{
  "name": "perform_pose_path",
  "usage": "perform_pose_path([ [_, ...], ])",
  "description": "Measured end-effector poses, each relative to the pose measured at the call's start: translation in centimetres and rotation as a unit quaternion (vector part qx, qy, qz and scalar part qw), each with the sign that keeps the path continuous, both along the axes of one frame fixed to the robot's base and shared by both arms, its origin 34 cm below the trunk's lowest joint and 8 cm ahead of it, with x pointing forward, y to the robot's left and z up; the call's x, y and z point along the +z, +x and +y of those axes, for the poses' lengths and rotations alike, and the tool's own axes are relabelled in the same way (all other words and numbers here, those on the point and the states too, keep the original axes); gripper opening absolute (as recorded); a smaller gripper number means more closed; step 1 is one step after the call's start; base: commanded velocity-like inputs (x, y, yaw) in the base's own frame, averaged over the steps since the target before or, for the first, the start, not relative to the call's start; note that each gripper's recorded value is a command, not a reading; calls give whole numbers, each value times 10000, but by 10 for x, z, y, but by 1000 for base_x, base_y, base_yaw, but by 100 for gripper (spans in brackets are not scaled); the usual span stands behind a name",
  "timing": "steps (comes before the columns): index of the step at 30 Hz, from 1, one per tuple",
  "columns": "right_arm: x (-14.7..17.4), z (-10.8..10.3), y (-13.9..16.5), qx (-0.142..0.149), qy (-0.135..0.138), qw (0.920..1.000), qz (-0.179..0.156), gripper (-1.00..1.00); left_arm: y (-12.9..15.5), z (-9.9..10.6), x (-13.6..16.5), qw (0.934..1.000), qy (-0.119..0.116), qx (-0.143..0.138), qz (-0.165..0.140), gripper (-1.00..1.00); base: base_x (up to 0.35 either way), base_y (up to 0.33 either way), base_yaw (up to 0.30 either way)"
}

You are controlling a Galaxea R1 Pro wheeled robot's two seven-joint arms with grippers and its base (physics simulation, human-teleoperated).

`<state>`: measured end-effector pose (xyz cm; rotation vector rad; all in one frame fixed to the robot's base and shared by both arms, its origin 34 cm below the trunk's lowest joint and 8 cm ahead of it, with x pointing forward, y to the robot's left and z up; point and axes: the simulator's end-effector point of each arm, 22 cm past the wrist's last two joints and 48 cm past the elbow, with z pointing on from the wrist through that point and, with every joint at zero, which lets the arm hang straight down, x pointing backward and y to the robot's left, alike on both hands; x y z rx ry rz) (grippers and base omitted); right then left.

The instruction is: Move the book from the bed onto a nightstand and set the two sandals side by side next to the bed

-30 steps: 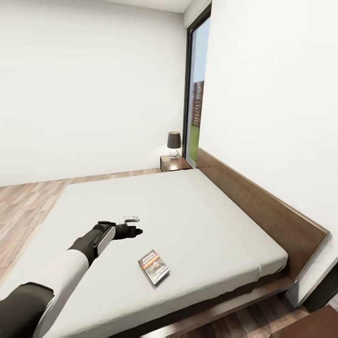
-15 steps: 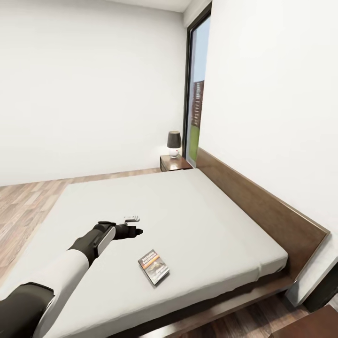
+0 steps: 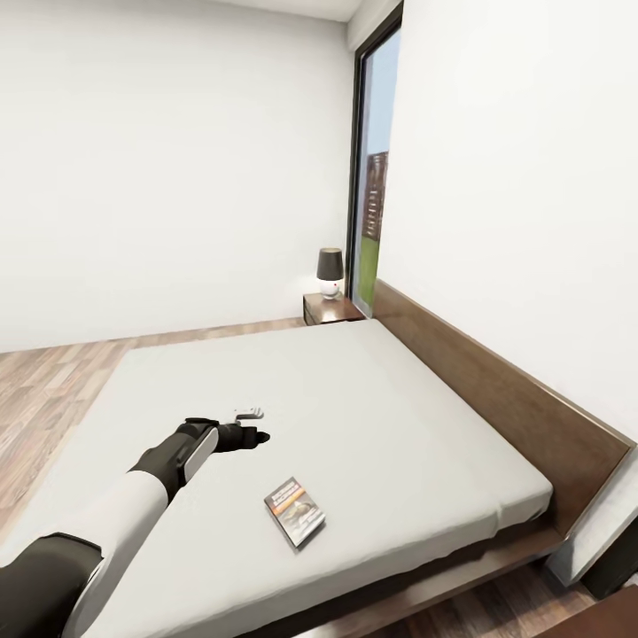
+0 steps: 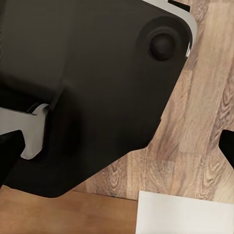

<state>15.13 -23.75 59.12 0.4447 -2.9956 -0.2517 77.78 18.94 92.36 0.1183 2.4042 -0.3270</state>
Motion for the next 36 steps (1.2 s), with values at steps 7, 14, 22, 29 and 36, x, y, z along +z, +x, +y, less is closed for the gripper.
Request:
perform_pose_path([
  [7, 0, -1, 0, 0, -5, 10000, -1, 100, 0, -1, 0, 10000, 18, -19, -9, 100, 11, 5, -2],
  [14, 0, -1, 1, -1, -9, 10000, -14, 100, -1, -2, 0, 9999, 92, -87, -17, 100, 98, 28, -141],
  [22, 0, -1, 2, 0, -7, 10000, -33, 100, -2, -3, 2, 9998, 155, -111, -36, 100, 70, 23, -137],
  [29, 0, 0, 3, 0, -2, 10000, -34, 100, -1, -3, 2, 9998, 174, -107, -40, 100, 13, 4, -28],
  [36, 0, 0, 3, 0, -1, 10000, -35, 100, -1, -3, 2, 9998, 177, -106, -41, 100, 3, 1, -7],
])
